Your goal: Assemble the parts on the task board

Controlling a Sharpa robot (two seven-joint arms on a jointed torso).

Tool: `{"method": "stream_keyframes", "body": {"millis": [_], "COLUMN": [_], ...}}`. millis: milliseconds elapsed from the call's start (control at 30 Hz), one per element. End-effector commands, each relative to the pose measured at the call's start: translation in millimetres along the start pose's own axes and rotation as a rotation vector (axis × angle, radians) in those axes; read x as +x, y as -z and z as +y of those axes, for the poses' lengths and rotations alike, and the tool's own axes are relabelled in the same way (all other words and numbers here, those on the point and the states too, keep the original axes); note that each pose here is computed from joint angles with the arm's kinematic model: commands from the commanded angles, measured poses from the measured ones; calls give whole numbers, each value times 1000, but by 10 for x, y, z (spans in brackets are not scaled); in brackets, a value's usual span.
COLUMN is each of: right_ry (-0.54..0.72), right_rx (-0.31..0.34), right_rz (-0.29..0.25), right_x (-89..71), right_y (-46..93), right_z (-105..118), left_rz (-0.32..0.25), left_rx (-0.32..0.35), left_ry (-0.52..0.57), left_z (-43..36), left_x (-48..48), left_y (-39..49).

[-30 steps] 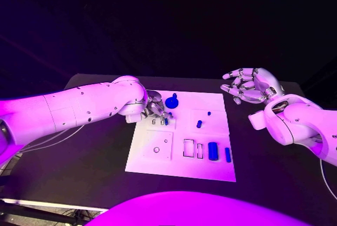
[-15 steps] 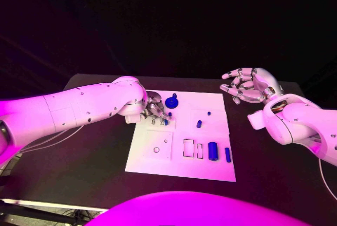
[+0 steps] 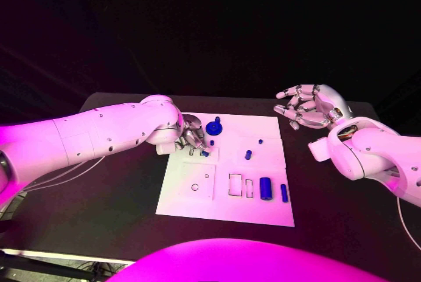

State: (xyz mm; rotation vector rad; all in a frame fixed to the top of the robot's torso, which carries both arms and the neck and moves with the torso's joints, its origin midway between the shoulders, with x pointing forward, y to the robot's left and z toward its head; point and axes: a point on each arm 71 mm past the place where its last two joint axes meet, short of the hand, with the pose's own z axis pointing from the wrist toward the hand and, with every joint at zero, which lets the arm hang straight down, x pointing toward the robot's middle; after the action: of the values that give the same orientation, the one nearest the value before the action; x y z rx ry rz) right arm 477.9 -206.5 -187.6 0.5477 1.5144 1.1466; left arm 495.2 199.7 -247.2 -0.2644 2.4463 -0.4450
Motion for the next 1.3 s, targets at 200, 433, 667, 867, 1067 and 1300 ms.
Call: {"method": "stream_keyframes", "body": {"millis": [200, 433, 667, 867, 1067, 1300], "right_ry": [-3, -9, -9, -8, -8, -9], "right_rx": [-7, -5, -2, 0, 2, 4], "right_rz": [15, 19, 18, 17, 18, 20], "right_x": [15, 8, -8, -18, -22, -21], "right_y": [-1, 2, 7, 7, 8, 8], "right_z": [1, -9, -21, -30, -38, -46], "left_rz": [29, 9, -42, -102, -131, -163], "left_rx": [31, 50, 51, 45, 34, 18], "left_ry": [96, 136, 142, 98, 47, -13], "left_z": [-9, 0, 29, 39, 34, 24], "left_x": [27, 22, 1, -31, -40, -30], "left_y": [5, 43, 97, 120, 126, 108]}}
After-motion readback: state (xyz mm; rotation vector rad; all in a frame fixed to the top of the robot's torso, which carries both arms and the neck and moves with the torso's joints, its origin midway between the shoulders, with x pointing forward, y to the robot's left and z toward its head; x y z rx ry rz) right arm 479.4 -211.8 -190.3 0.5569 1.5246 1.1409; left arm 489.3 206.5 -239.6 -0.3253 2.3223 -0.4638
